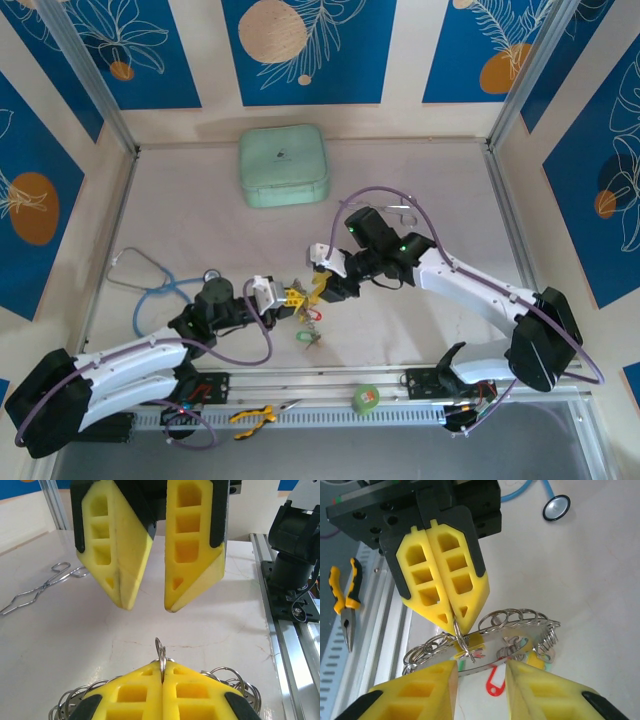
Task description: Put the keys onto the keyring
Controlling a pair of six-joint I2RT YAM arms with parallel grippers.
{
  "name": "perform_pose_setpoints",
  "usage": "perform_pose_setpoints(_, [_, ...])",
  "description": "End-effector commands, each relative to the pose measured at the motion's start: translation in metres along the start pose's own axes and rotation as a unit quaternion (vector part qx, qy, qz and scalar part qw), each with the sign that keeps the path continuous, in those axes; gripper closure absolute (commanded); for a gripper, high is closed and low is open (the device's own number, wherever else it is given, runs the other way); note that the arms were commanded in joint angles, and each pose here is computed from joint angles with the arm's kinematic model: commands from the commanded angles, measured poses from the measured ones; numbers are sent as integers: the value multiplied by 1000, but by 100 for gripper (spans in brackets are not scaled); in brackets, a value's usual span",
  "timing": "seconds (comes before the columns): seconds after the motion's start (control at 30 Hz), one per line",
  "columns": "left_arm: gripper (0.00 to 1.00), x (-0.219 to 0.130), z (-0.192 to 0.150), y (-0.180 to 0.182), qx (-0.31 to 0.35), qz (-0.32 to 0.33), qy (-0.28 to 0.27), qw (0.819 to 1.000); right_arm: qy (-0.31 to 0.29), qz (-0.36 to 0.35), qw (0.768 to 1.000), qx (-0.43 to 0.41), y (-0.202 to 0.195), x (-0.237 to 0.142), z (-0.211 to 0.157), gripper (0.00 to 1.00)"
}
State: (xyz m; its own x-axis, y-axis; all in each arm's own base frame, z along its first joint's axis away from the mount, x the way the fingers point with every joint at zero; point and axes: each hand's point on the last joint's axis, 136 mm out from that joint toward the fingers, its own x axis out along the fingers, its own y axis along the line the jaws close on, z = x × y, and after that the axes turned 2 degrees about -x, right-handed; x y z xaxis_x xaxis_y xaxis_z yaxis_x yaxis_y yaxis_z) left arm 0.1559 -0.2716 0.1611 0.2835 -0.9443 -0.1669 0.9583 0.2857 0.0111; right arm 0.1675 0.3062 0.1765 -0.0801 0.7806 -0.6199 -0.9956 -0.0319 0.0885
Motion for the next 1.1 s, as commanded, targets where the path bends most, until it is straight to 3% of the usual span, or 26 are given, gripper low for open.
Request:
perform_pose_setpoints(0.0, [100,-2,21,-4,17,-6,-45,999,-30,26,999,24,10,5,5,69])
perform_pose_setpoints(0.33, [100,-3,23,-6,16,-14,-52,998,-14,40,999,18,9,17,0,70])
perform_pose_setpoints(0.57, [100,-3,22,-7,16,-15,-51,998,-8,43,999,20,11,16,-1,92])
perform_pose_setpoints(0.67, [100,-4,22,-7,16,-16,-53,998,-2,41,999,28,10,14,-6,96])
perform_pose_setpoints(0.93, [100,-5,32,-14,25,-34,-76,996,20,40,998,54,2,25,-15,97])
perform_pose_setpoints(1.07, [100,-4,34,-14,27,-36,-79,996,3,45,998,46,4,26,-7,88])
